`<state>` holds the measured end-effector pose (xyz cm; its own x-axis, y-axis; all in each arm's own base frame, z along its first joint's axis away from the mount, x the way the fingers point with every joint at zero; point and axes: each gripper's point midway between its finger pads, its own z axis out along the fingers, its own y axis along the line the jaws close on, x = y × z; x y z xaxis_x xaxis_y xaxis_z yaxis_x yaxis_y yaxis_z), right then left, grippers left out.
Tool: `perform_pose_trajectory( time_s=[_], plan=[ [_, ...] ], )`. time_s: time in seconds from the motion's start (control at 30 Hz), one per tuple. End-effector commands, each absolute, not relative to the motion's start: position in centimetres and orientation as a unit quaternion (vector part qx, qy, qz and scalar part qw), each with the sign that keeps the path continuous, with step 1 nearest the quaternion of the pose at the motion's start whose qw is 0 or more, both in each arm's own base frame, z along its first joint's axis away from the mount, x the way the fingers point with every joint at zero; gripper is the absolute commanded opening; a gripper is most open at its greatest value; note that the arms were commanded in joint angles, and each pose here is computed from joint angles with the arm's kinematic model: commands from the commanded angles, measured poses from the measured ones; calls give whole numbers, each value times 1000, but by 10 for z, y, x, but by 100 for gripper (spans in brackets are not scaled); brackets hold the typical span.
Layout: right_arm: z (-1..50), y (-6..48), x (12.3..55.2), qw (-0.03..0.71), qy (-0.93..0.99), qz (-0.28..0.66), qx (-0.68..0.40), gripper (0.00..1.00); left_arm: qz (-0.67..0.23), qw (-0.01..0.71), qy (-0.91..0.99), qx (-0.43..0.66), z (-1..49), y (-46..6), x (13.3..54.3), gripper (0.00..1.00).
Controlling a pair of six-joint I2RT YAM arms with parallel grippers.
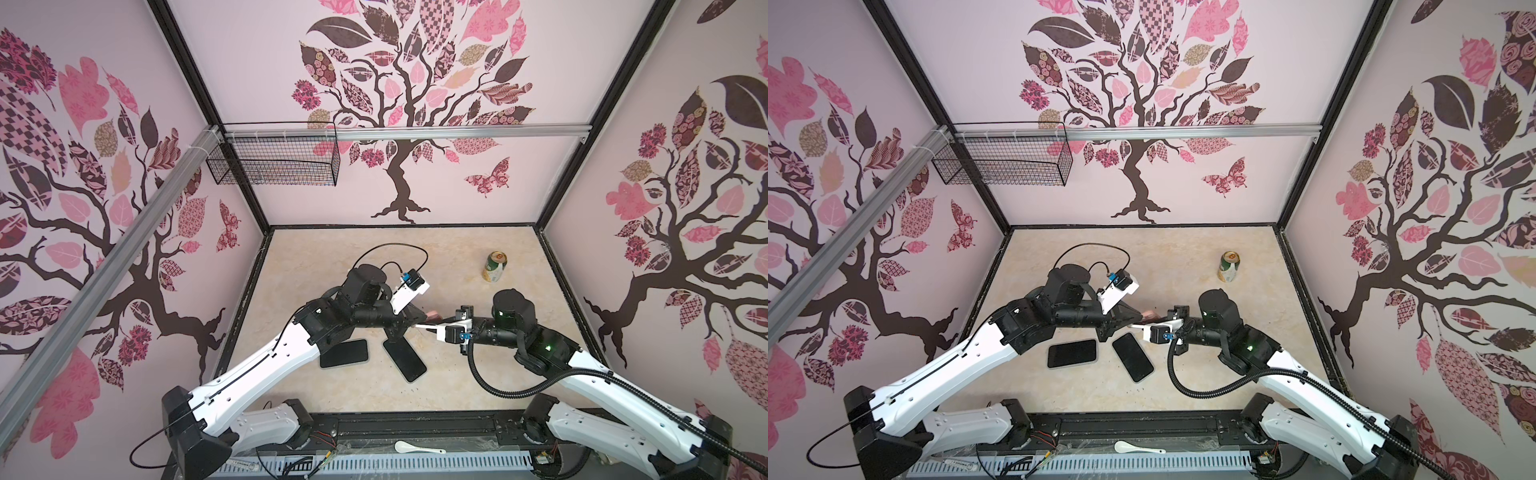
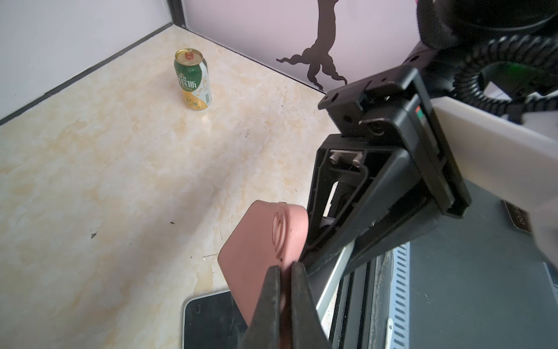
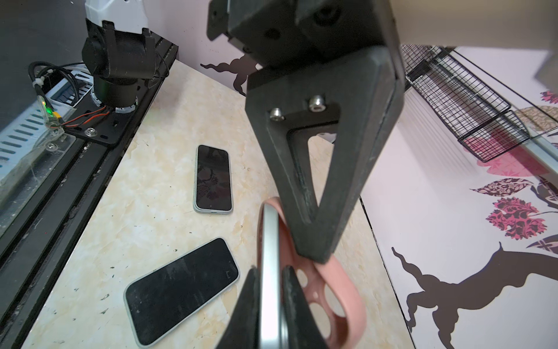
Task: Take the phone out of the phone case
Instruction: Remove the phone case from the phone, then place the phone at the center of the table.
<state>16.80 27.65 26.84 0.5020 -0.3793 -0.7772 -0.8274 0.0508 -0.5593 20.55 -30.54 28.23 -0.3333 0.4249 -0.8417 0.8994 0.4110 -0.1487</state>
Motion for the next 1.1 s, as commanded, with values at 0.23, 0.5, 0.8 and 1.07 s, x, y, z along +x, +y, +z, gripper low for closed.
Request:
perform_pose_trajectory(
  time_s=[0.23, 0.5, 0.8, 1.07],
  plan=[
    [305, 281, 134, 578, 380, 256, -675, 0, -242, 371, 813, 377, 264, -275, 249, 0],
    [301, 272, 159, 608, 472, 260, -583, 0, -251, 410, 810, 337, 286, -253, 258, 0],
    [279, 251, 193, 603, 614, 290, -418, 0, -282, 443, 792, 311, 298, -239, 241, 0],
    [255, 227, 243, 531, 762, 192, -316, 0, -276, 444, 799, 297, 287, -231, 238, 0]
  ],
)
